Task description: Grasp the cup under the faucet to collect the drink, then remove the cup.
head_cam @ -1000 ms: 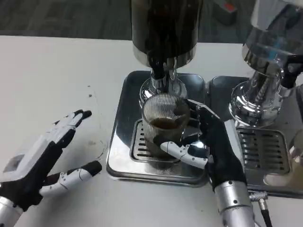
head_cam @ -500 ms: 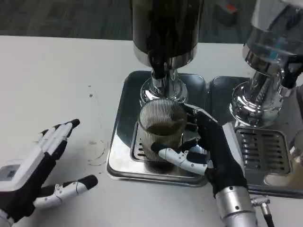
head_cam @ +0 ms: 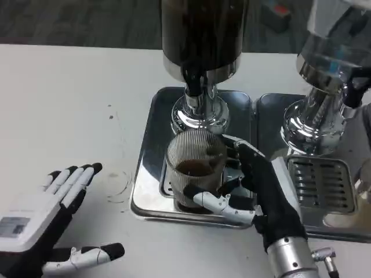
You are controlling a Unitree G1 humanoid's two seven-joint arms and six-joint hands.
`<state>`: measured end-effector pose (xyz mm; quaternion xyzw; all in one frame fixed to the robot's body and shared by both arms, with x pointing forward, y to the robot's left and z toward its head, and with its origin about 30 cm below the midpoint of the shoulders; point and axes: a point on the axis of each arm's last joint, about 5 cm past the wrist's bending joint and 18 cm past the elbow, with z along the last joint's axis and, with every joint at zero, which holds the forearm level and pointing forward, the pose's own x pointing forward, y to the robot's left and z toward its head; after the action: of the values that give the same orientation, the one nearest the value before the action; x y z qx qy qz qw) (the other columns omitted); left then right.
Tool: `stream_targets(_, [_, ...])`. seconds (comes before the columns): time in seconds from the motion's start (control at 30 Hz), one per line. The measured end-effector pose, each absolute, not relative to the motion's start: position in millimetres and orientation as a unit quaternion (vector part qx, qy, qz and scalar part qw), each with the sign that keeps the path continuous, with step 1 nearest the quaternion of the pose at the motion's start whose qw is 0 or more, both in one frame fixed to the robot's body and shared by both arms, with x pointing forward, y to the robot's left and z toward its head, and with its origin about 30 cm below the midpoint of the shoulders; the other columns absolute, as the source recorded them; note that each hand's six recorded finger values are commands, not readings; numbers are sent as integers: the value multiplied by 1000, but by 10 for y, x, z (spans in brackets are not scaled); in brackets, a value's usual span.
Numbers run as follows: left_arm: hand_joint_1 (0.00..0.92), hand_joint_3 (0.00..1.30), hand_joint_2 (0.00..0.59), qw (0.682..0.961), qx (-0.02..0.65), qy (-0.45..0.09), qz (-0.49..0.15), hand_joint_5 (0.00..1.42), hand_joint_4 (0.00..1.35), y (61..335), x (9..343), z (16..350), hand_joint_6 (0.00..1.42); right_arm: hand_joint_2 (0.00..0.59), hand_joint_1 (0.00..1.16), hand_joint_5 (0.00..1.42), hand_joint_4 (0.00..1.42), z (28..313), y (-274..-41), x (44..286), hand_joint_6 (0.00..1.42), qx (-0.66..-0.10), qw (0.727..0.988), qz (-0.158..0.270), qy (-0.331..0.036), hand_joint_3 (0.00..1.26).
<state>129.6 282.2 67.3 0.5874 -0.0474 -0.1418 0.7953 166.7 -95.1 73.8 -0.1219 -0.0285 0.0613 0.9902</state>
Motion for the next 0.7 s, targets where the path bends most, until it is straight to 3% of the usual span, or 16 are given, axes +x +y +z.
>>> stream_targets(0.7, [0, 0, 16, 774, 615, -30, -149, 0, 0, 2888, 838, 682, 0, 243, 1008, 594, 539, 818, -947, 1576, 847, -124, 988, 84, -46, 405])
